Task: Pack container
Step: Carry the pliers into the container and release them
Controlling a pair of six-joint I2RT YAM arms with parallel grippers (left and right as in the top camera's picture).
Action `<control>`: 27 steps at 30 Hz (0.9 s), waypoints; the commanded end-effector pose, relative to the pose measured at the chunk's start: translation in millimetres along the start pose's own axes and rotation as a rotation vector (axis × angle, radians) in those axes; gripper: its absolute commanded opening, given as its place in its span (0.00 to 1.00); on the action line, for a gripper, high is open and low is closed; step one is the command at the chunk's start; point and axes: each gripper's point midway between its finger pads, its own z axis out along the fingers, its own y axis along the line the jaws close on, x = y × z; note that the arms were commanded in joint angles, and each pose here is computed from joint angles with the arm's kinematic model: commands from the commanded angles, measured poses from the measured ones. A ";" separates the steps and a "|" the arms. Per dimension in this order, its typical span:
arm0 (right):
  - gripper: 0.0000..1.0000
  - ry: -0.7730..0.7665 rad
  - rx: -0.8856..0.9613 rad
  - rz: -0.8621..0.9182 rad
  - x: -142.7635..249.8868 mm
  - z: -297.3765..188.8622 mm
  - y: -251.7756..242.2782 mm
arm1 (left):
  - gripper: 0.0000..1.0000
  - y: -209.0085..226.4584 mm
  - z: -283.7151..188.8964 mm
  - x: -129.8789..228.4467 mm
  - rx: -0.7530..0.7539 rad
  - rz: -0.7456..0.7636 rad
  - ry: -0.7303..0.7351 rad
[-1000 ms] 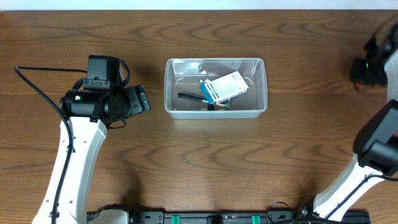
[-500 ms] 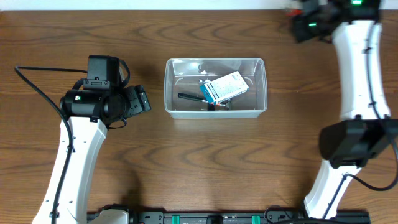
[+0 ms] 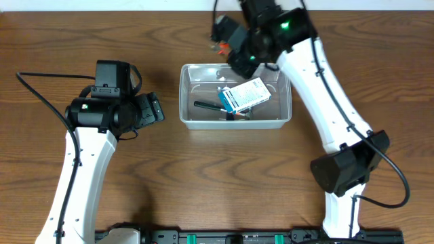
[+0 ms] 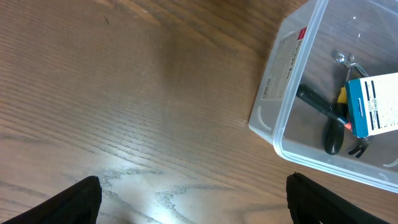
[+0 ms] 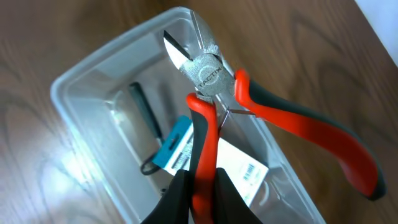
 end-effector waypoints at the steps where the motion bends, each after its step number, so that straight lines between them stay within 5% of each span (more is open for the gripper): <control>1: 0.01 0.030 0.024 -0.033 6.0 -0.4 4.9 | 0.87 2.4 2.7 1.4 -0.015 0.007 0.007; 22: 0.02 0.225 -0.072 0.006 101.7 113.4 25.7 | 0.87 2.4 2.7 1.4 -0.015 0.007 0.007; 27: 0.27 0.223 -0.070 0.010 102.9 116.0 25.8 | 0.87 2.4 2.7 1.4 -0.015 0.007 0.007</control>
